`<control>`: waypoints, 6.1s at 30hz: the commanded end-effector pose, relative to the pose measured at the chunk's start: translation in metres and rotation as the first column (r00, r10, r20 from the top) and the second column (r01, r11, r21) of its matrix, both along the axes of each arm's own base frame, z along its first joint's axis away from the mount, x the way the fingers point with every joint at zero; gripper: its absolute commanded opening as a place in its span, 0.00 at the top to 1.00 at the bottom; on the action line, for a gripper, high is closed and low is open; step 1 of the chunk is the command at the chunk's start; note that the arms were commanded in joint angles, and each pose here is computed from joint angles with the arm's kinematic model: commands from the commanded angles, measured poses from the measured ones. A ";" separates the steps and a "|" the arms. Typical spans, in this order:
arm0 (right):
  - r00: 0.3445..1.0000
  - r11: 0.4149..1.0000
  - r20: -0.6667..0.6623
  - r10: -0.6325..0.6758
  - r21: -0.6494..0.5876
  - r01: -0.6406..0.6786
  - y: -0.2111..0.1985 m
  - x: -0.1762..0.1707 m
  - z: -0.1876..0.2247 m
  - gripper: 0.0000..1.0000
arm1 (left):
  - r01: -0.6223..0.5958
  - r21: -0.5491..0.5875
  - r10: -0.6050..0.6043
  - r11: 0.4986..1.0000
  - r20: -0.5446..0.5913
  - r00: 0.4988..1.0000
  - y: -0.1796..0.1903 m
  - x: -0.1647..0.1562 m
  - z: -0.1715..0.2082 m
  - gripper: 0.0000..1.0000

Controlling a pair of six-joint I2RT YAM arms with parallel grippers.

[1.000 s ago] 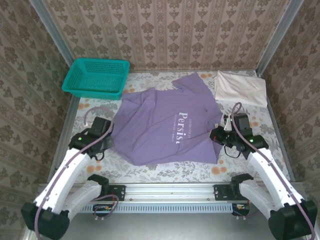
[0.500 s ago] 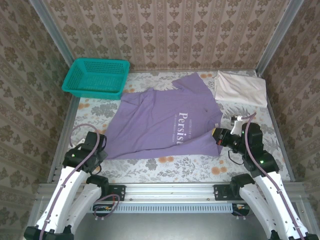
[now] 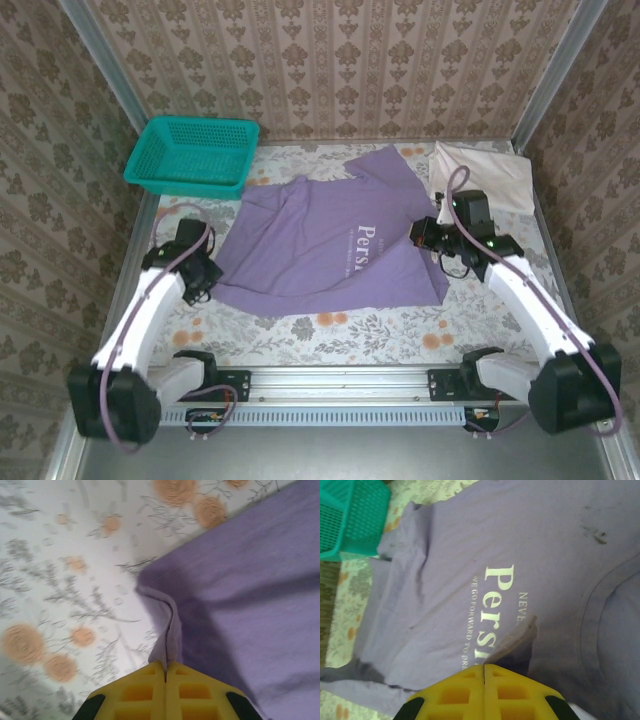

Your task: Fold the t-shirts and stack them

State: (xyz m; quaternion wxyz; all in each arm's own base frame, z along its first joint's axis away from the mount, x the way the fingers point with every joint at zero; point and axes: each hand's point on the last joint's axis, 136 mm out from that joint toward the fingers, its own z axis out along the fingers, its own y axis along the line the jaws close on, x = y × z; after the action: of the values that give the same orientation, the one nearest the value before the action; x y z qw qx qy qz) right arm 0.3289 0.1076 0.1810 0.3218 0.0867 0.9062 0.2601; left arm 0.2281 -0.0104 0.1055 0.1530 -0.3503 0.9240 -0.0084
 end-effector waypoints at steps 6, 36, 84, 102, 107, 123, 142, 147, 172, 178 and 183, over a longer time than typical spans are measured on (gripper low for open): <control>0.996 0.990 -0.073 -0.056 -0.135 0.046 -0.018 0.056 -0.023 1.00 | 0.151 -0.104 -0.164 0.983 -0.134 0.977 -0.011 0.064 -0.025 1.00; 0.987 0.986 0.006 -0.159 -0.042 0.159 -0.040 0.100 -0.025 1.00 | 0.059 -0.062 -0.061 0.996 -0.029 0.998 0.022 0.088 -0.017 0.93; 0.629 0.911 -0.662 -0.406 -0.240 0.336 -0.054 -0.079 -0.178 0.71 | 0.223 -0.076 -0.235 0.972 -0.290 0.928 -0.014 0.049 -0.105 0.55; 0.478 0.803 -0.704 -0.525 -0.223 0.552 -0.073 -0.156 -0.176 0.75 | 0.062 -0.205 -0.136 0.977 -0.366 0.921 -0.027 -0.055 -0.102 0.52; 0.458 0.776 -0.703 -0.545 -0.215 0.593 -0.074 -0.177 -0.169 0.75 | 0.035 -0.226 -0.118 0.974 -0.364 0.924 -0.030 -0.075 -0.091 0.51; 0.833 0.894 -0.336 -0.440 -0.075 0.442 -0.079 -0.008 -0.057 0.75 | 0.470 -0.099 -0.462 0.877 0.096 0.882 -0.075 0.145 0.026 0.65; 0.792 0.942 -0.521 -0.318 -0.268 0.202 -0.064 0.115 -0.166 0.80 | 0.369 0.181 -0.369 0.912 -0.033 0.929 -0.024 0.231 -0.085 0.71; 0.770 0.939 -0.539 -0.342 -0.238 0.250 -0.075 0.109 -0.175 0.80 | 0.377 0.219 -0.389 0.900 0.016 0.921 -0.029 0.233 -0.080 0.70; 0.817 0.899 -0.385 -0.430 -0.097 0.428 -0.107 0.081 -0.089 0.51 | 0.349 0.191 -0.392 0.917 0.288 0.874 -0.055 0.192 0.056 0.56; 0.754 0.889 -0.487 -0.440 -0.118 0.443 -0.096 -0.020 -0.078 0.46 | 0.543 0.054 -0.545 0.838 0.148 0.825 -0.091 0.111 0.040 0.56; 0.746 0.929 -0.572 -0.341 -0.083 0.360 -0.062 -0.096 -0.083 0.51 | 0.601 -0.083 -0.599 0.795 0.051 0.799 -0.098 0.040 0.013 0.59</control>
State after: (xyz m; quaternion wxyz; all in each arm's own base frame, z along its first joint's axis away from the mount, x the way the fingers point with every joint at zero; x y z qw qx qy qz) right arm 0.2842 0.0255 0.1176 0.1614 0.3325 0.9139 0.1680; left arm 0.3168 -0.1074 0.1386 0.2199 -0.0612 0.9696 -0.0885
